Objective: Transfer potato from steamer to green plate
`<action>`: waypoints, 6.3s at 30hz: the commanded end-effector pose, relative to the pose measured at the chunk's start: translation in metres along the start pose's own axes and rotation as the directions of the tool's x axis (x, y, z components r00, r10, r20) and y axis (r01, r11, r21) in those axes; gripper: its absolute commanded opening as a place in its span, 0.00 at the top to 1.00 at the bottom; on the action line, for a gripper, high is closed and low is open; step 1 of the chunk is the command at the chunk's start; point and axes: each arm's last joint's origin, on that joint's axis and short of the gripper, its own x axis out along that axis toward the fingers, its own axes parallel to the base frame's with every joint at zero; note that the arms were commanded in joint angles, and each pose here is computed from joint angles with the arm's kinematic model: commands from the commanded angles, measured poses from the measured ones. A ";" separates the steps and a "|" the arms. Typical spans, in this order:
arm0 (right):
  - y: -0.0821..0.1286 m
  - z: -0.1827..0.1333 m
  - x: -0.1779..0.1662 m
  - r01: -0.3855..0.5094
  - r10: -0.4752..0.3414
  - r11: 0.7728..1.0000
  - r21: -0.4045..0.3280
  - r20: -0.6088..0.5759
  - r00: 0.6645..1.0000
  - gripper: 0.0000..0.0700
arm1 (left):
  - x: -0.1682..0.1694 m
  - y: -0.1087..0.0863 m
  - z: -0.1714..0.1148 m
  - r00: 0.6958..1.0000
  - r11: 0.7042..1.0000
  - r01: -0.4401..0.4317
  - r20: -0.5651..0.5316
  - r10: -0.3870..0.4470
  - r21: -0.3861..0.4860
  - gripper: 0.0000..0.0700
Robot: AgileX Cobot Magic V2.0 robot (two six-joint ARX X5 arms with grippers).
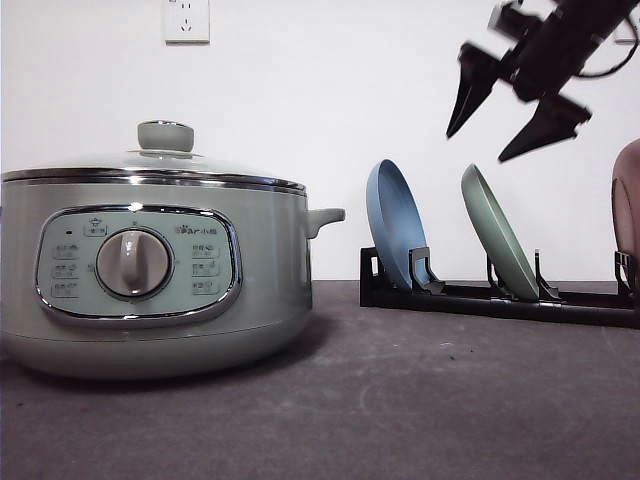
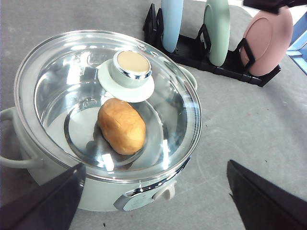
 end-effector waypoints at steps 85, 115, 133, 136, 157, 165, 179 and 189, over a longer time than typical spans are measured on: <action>0.185 -0.095 -0.134 -0.059 -0.175 0.820 -0.570 -0.348 0.921 0.99 | -0.003 -0.002 0.006 1.000 1.000 0.009 0.023 -0.010 0.025 0.15; 0.198 -0.291 -0.039 -0.145 -0.351 0.624 -0.768 -0.441 0.826 0.99 | -0.003 -0.002 0.006 1.000 1.000 0.009 0.022 -0.010 0.028 0.15; 0.201 -0.316 -0.010 -0.208 -0.331 0.631 -0.747 -0.502 0.799 0.95 | -0.003 -0.002 0.006 1.000 1.000 0.009 0.022 -0.010 0.027 0.15; 0.201 -0.316 -0.010 -0.203 -0.330 0.641 -0.740 -0.504 0.798 0.71 | -0.003 -0.002 0.006 1.000 1.000 0.009 0.022 -0.010 0.028 0.15; 0.225 -0.231 -0.084 -0.161 -0.073 0.717 -0.678 -0.303 0.950 0.52 | -0.003 -0.002 0.006 1.000 1.000 0.009 0.022 -0.010 0.027 0.15; 0.211 -0.168 -0.129 -0.253 0.163 0.803 -0.540 -0.209 0.964 0.52 | -0.003 -0.002 0.006 1.000 1.000 0.009 0.022 -0.010 0.024 0.15; 0.171 -0.132 -0.141 -0.500 0.440 0.794 -0.345 -0.242 0.865 0.52 | -0.003 -0.002 0.006 1.000 1.000 0.009 0.021 -0.010 0.023 0.15; 0.171 -0.132 -0.141 -0.499 0.438 0.793 -0.349 -0.241 0.866 0.52 | -0.002 -0.002 0.006 1.000 1.000 0.008 0.021 -0.009 0.017 0.15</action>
